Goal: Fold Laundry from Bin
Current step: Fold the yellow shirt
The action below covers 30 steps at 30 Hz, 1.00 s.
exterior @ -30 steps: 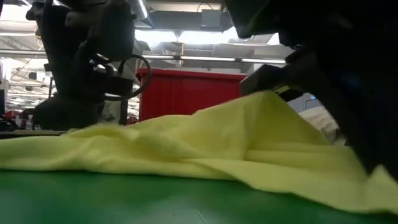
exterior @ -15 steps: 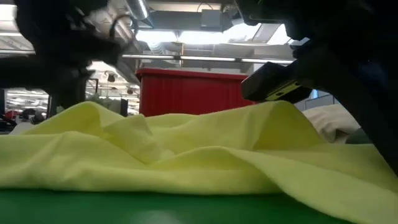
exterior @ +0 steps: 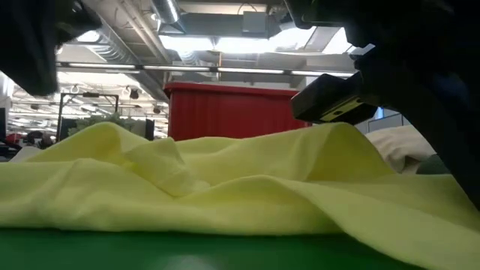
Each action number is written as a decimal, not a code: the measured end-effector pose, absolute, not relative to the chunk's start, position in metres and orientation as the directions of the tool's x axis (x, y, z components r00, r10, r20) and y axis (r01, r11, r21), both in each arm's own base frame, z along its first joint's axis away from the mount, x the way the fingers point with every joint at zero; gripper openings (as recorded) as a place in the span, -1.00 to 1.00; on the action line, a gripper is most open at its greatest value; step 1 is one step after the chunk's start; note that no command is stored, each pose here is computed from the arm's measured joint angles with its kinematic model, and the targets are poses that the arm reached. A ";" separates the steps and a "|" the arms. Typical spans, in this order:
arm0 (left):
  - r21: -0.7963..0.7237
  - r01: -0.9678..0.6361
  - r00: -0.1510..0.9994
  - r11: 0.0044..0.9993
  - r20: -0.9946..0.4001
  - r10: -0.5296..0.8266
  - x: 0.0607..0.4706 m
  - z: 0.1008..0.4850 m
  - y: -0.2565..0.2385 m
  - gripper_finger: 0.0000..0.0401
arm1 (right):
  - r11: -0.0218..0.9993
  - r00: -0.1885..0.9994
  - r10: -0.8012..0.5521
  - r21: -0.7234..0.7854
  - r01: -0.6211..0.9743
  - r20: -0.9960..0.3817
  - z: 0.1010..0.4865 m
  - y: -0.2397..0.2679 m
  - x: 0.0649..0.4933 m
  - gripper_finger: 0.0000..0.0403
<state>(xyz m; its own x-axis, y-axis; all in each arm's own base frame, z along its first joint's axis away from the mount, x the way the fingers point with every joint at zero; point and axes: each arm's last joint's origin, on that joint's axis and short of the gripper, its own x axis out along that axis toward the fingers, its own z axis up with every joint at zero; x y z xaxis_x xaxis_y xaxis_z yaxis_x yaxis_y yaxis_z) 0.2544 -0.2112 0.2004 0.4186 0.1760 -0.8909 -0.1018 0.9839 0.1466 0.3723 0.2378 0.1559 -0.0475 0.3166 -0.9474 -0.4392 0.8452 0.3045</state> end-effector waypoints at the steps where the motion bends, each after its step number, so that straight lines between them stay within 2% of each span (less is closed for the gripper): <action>1: 0.117 -0.091 0.449 0.989 -0.882 0.146 0.255 0.201 -0.217 -0.90 | 0.845 -0.047 0.317 0.304 -0.439 -0.947 0.156 0.238 0.372 -1.00; 6: 0.087 -0.078 0.496 0.993 -0.860 0.115 0.250 0.202 -0.229 -0.59 | 0.846 -0.046 0.317 0.305 -0.438 -0.947 0.156 0.238 0.373 -1.00; 13: 0.148 -0.161 0.478 0.976 -0.853 0.208 0.262 0.183 -0.224 -0.04 | 0.852 -0.043 0.318 0.305 -0.426 -0.947 0.156 0.233 0.376 -1.00; 17: 0.182 -0.225 0.436 0.957 -0.860 0.266 0.276 0.165 -0.213 0.18 | 0.855 -0.040 0.317 0.304 -0.420 -0.948 0.156 0.230 0.377 -1.00; 22: 0.208 -0.279 0.394 0.938 -0.866 0.309 0.287 0.153 -0.200 0.26 | 0.857 -0.041 0.318 0.305 -0.416 -0.947 0.156 0.228 0.378 -1.00; 30: 0.247 -0.318 0.340 0.915 -0.872 0.353 0.289 0.151 -0.187 0.20 | 0.855 -0.045 0.323 0.312 -0.416 -0.945 0.156 0.228 0.378 -1.00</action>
